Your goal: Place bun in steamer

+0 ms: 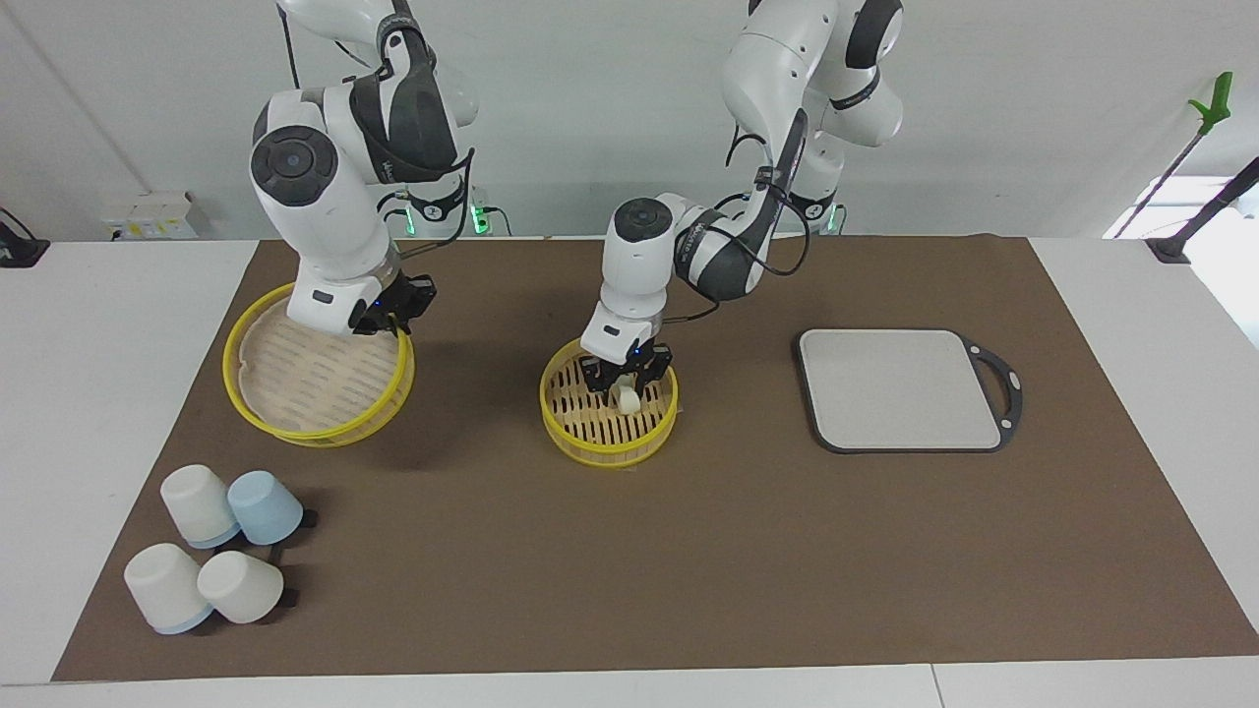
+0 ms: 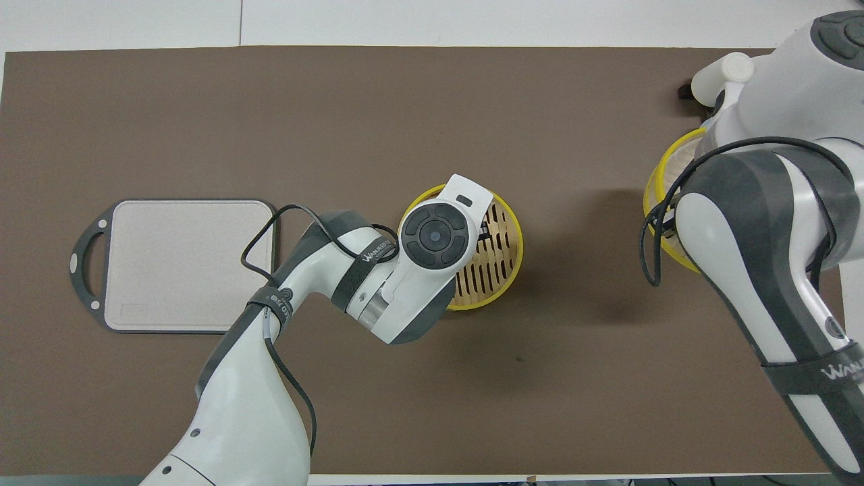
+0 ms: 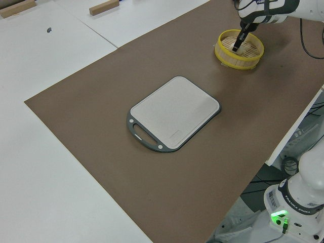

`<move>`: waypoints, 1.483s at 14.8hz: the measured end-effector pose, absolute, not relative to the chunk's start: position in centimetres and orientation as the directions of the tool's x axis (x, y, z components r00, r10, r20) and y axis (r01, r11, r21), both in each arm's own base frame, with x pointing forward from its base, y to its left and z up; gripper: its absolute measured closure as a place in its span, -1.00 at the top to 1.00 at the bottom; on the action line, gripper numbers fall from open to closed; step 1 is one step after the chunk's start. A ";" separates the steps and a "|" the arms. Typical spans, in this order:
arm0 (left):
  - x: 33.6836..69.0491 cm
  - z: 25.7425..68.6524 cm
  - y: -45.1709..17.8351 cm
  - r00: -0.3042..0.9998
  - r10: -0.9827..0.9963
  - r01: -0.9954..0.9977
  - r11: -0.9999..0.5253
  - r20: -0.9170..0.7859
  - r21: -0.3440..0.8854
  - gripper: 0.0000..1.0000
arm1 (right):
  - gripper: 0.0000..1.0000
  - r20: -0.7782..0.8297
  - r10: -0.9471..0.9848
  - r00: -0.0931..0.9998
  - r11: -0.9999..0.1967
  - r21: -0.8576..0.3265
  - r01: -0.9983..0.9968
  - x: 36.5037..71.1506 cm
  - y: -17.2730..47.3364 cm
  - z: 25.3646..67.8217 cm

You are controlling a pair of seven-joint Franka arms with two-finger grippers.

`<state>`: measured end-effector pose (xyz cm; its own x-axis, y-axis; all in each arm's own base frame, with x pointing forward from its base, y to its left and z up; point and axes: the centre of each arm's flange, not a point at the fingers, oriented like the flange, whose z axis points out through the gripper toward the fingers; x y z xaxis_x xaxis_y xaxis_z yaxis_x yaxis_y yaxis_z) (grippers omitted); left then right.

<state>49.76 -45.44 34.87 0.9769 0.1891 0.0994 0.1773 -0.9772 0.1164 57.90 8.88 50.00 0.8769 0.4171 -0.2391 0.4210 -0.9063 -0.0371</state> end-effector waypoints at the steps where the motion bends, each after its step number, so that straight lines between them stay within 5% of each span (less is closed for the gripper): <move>1: 50.0 35.9 -44.9 0.975 0.198 0.186 -0.976 0.102 0.116 0.67 | -0.82 -0.235 0.416 0.878 -0.907 -0.034 0.420 57.9 9.2 50.0; 3: 50.9 39.6 -42.4 0.969 0.230 0.220 -0.970 0.095 0.103 1.00 | -0.82 -0.203 0.412 0.888 -0.909 -0.023 0.417 58.1 10.5 50.2; 11: 54.5 56.9 -15.8 0.983 0.180 0.179 -0.984 0.044 0.008 1.00 | -0.82 0.006 0.281 0.960 -0.958 -0.051 0.281 53.3 34.2 49.0; 16: 54.5 58.5 -6.0 0.996 0.093 0.093 -0.996 0.005 -0.005 1.00 | -0.82 0.020 0.231 0.973 -0.973 -0.005 0.231 52.2 44.9 42.9; 22: 54.3 58.4 -5.9 0.998 0.068 0.068 -0.998 -0.015 -0.009 1.00 | -0.82 0.059 0.223 0.973 -0.974 -0.017 0.224 53.7 45.3 40.8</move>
